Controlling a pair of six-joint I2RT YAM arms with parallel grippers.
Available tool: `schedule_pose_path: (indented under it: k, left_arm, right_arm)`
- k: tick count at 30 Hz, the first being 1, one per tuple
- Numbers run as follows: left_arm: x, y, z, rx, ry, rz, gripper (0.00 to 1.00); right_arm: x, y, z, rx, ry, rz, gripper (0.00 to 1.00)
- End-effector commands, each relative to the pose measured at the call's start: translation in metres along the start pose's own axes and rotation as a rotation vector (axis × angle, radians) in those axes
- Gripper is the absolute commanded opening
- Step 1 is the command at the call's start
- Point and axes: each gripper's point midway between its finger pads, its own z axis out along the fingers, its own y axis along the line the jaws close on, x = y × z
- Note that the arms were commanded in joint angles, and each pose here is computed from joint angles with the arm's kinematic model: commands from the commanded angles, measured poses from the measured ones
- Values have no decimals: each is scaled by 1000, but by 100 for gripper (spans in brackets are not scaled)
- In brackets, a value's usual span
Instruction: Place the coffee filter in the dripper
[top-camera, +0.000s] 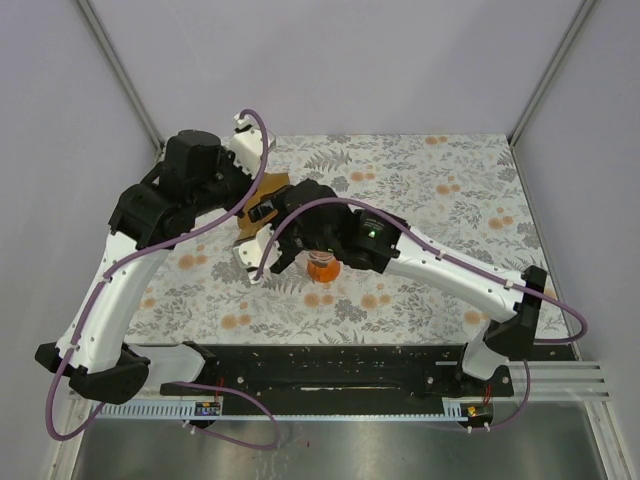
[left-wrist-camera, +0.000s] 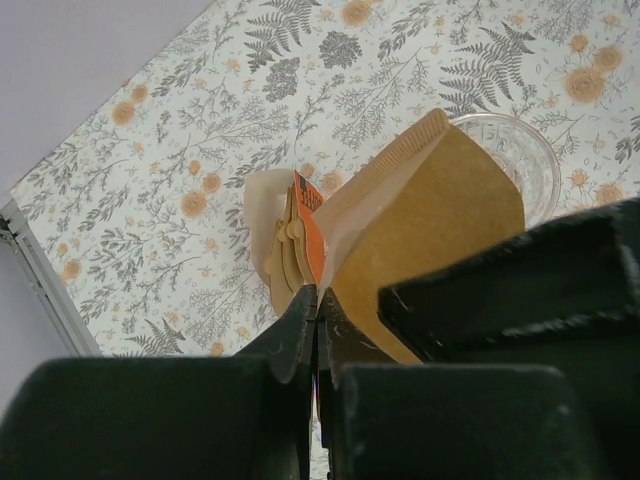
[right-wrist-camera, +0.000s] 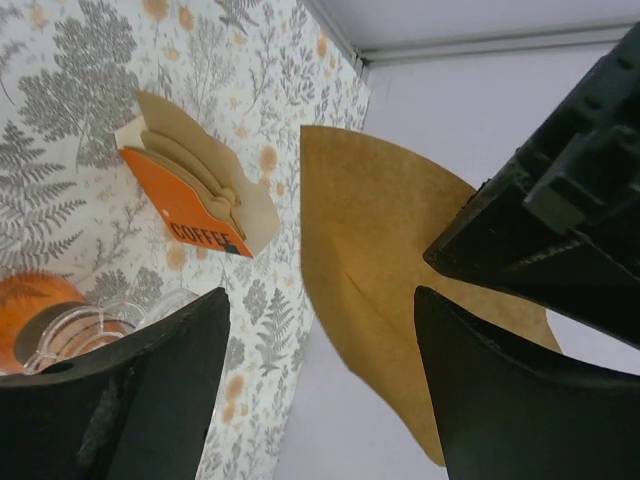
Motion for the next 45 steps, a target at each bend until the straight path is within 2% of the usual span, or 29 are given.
schedule_pose_path:
  k: [1,3,8,12,16,24,33,40,43,45]
  left_arm:
    - [-4,-8,-9,44,-24,22,0]
    - [-2,-11,-7,61,-13,28,0]
    - [2,-11,-3,66,6,41,0]
    - [-3,-5,1,37,1,42,0]
    - [-6,-10,14,71,18,24,0]
    - [-12,-22,51,152,80,-11,0]
    - [-7,-46,81,214,144,-7,0]
    - [1,-54,100,215,176,14,0]
    - [2,-53,105,206,185,18,0]
    - [4,-53,107,209,192,18,0]
  right_arm:
    - [24,-17,-3,36,170,-77,80]
    - [32,-17,4,43,216,-68,76]
    - [44,-22,6,75,292,-45,46]
    - [45,-11,0,36,274,-22,26]
    - [46,5,-9,-21,230,59,14]
    - [55,52,-39,-234,136,306,6]
    - [57,76,-64,-303,35,448,6]
    - [80,93,-57,-336,144,474,9]
    - [92,99,-54,-339,203,473,13]
    - [98,101,-53,-335,226,476,20]
